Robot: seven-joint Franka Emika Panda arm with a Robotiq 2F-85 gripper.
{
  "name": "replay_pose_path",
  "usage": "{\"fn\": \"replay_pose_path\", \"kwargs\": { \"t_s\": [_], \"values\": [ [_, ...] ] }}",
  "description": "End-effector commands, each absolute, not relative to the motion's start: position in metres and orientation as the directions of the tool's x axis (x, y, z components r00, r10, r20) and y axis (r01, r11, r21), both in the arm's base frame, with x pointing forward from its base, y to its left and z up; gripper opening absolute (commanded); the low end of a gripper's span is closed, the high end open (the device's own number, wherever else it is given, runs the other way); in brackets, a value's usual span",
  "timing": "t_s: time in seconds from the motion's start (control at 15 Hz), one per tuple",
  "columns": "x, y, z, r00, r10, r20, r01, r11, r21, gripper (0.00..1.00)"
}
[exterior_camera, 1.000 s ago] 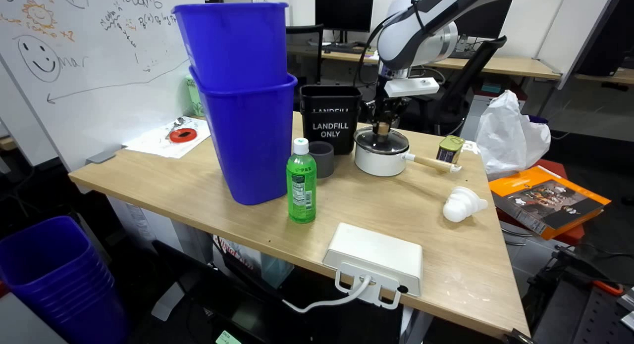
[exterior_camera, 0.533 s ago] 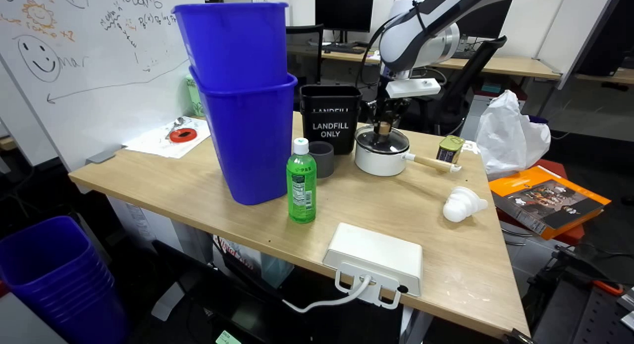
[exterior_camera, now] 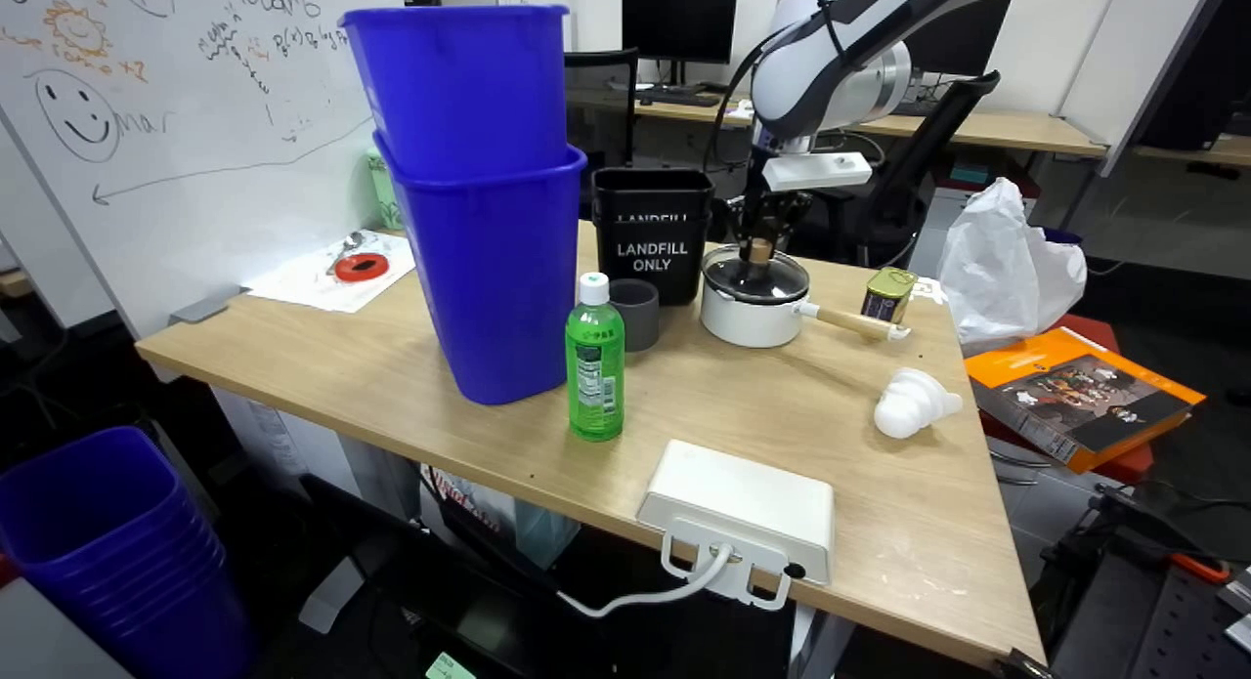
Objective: Place the lid on the white pot
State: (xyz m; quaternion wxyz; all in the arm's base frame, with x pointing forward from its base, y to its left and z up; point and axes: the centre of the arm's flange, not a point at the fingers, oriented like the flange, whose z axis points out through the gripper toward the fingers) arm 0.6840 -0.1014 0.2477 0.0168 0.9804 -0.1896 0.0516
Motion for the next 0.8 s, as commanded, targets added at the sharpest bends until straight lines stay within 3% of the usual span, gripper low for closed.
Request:
{"fn": "replay_pose_path", "kwargs": {
  "t_s": [0.0, 0.73],
  "values": [
    [0.668, -0.097, 0.257, 0.917, -0.381, 0.12, -0.386, -0.922, 0.022, 0.16],
    [0.664, -0.089, 0.248, 0.922, -0.345, 0.178, -0.359, -0.932, 0.049, 0.16]
  ]
}}
